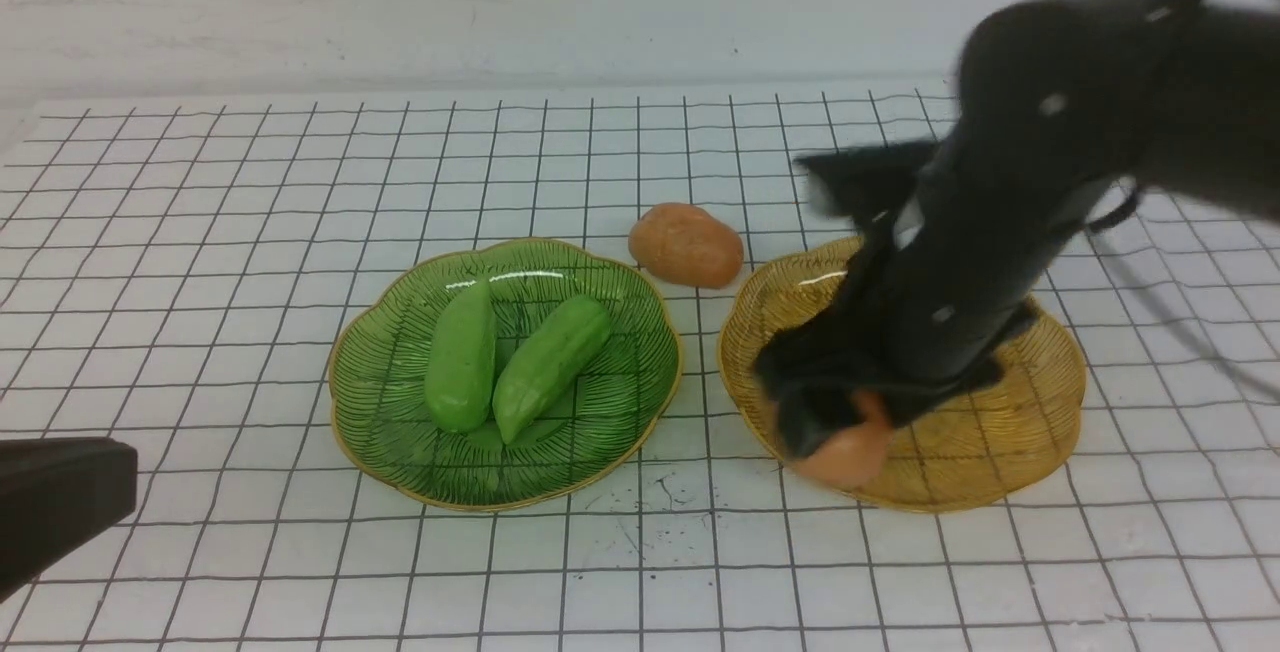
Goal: Put different types of vegetables on the plate.
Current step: 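Put the potato onto the plate, then pick up the potato beside the plates and place it on a plate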
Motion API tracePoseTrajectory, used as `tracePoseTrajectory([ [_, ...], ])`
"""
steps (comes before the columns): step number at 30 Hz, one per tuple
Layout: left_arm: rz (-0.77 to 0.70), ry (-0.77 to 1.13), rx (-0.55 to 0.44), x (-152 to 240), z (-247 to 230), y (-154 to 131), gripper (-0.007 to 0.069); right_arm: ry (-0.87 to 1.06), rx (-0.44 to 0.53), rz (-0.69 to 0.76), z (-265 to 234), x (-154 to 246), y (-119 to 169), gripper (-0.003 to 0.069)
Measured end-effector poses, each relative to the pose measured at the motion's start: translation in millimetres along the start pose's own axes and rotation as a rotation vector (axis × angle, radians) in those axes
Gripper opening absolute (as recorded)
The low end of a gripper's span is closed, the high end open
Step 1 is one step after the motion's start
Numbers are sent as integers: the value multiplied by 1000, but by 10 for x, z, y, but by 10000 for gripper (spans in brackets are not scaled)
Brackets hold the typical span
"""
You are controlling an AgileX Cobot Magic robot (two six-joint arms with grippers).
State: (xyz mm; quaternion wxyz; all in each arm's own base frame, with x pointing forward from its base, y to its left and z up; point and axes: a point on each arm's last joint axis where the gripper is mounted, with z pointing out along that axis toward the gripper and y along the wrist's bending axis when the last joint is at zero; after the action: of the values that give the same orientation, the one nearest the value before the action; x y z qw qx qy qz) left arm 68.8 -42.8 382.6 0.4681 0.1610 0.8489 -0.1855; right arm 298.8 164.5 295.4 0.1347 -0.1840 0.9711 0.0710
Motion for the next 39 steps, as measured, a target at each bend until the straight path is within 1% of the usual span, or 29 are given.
tracePoseTrajectory([
  [2, -15, 9, 9, -30, 63, 9, -8, -7, 53, 49, -42, -11, -252, 502],
  [5, -32, 47, 13, -68, 192, 41, -8, 15, 77, 129, -3, -19, -540, 502],
  [6, -32, 66, 12, -84, 258, 60, -8, 30, 78, 173, 49, -25, -674, 502],
  [8, -16, 108, 8, -154, 459, 120, -8, 58, 66, 238, 156, -32, -852, 502],
  [12, 26, 160, 25, -372, 757, 189, -8, 98, 45, 300, 317, -33, -1029, 507],
  [19, 157, 185, 77, -854, 1338, 311, -8, 104, 25, 285, 406, -53, -1048, 596],
  [20, 165, 196, 82, -862, 1399, 326, -8, 105, 25, 285, 406, -53, -1048, 601],
  [22, 205, 200, 99, -1071, 1666, 375, -8, 104, 25, 281, 406, -53, -1048, 612],
  [23, 238, 190, 123, -1152, 1796, 398, -8, 111, 24, 278, 405, -47, -1046, 613],
  [25, 285, 199, 147, -1257, 2042, 431, -8, 120, 16, 258, 405, -40, -1039, 611],
  [28, 374, 193, 188, -1476, 2442, 422, -8, 108, -18, 185, 375, -45, -1008, 580],
  [31, 420, 206, 226, -1582, 2771, 385, -8, 80, -25, 134, 271, -38, -985, 523],
  [36, 473, 246, 278, -1622, 3365, 318, -8, 11, -5, 108, -18, 3, -948, 435],
  [37, 480, 248, 278, -1619, 3413, 315, -8, 5, -5, 108, -42, 8, -943, 428],
  [38, 517, 254, 273, -1601, 3626, 308, -5, -23, -1, 107, -156, 30, -924, 399],
  [39, 518, 263, 275, -1572, 3682, 312, -3, -23, 0, 108, -156, 30, -925, 396],
])
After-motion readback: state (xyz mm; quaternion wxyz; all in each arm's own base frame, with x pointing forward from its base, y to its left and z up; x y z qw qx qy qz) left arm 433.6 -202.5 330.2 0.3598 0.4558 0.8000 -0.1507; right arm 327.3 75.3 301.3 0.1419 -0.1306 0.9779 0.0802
